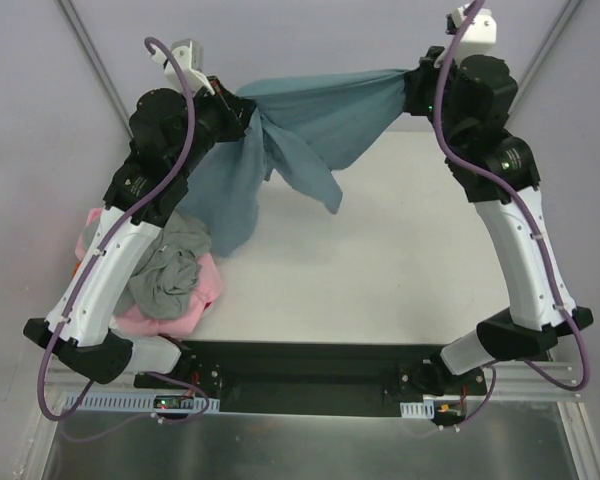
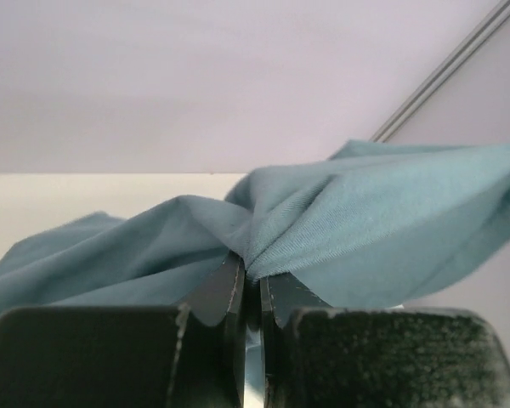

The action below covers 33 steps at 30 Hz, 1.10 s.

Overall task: Fold and stack the t-shirts
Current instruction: Flatten out the tshirt

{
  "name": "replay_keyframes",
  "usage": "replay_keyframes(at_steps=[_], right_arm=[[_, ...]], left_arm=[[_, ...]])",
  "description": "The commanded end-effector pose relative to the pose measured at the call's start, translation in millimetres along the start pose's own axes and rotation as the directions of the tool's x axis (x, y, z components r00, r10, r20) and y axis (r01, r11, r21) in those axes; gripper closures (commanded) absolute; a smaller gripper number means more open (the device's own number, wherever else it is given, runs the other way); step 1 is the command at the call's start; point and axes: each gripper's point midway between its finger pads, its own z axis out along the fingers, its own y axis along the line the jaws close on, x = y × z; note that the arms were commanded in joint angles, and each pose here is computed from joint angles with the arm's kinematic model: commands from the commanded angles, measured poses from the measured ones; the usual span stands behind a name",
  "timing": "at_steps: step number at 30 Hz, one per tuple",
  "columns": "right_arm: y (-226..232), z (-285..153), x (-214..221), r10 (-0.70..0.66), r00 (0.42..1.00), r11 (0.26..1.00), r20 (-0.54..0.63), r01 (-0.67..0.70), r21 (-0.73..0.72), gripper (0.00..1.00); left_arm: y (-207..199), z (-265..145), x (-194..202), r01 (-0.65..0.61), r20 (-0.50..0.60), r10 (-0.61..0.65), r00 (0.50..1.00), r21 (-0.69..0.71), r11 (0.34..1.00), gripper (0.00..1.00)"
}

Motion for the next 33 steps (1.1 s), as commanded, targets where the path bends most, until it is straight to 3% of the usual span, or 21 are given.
replay_keyframes(at_steps=[1,10,14,17,21,25,27,29,30,33], right_arm=[[-30,-13,-8,-0.051,0.998,0.992,0.022,0.048,0.118,0.99],[-56,-41,16,-0.091,0.995,0.975,-0.048,0.098,0.2,0.99],[-64,-53,48,-0.042,0.993,0.974,-0.107,0.064,0.215,0.99],[-59,-53,115,0.017,0.962,0.98,-0.272,0.039,0.197,0.99],[-74,-64,223,0.051,0.858,0.962,-0.511,0.095,0.256,0.99],[-115,-74,252,0.066,0.824,0.894,-0.563,0.201,0.4,0.99],[-137,-72,255,0.095,0.819,0.857,-0.566,0.222,0.465,0.99],[-150,-64,250,0.113,0.828,0.84,-0.549,0.215,0.498,0.99],[-166,-56,253,0.141,0.821,0.82,-0.554,0.217,0.529,0.99],[-181,-25,251,0.223,0.811,0.834,-0.541,0.128,0.537,0.99]], left_arm=[[7,7,-18,-0.042,0.048,0.044,0.998,-0.046,0.998,1.0],[-4,31,17,-0.009,-0.094,0.018,0.995,0.102,0.995,1.0],[-1,54,89,0.088,-0.298,-0.043,0.954,0.14,0.986,1.0],[36,65,167,0.106,-0.45,-0.084,0.889,0.025,0.994,1.0],[81,68,235,0.053,-0.55,-0.105,0.828,-0.11,0.992,1.0],[76,77,270,0.095,-0.644,-0.109,0.757,-0.056,0.994,1.0],[68,87,275,0.12,-0.662,-0.104,0.742,-0.022,0.993,0.79],[64,90,266,0.127,-0.649,-0.107,0.753,-0.015,0.992,0.38],[65,86,263,0.119,-0.645,-0.107,0.757,-0.025,0.993,0.02],[69,60,238,0.085,-0.599,-0.114,0.792,-0.076,0.993,0.01]])
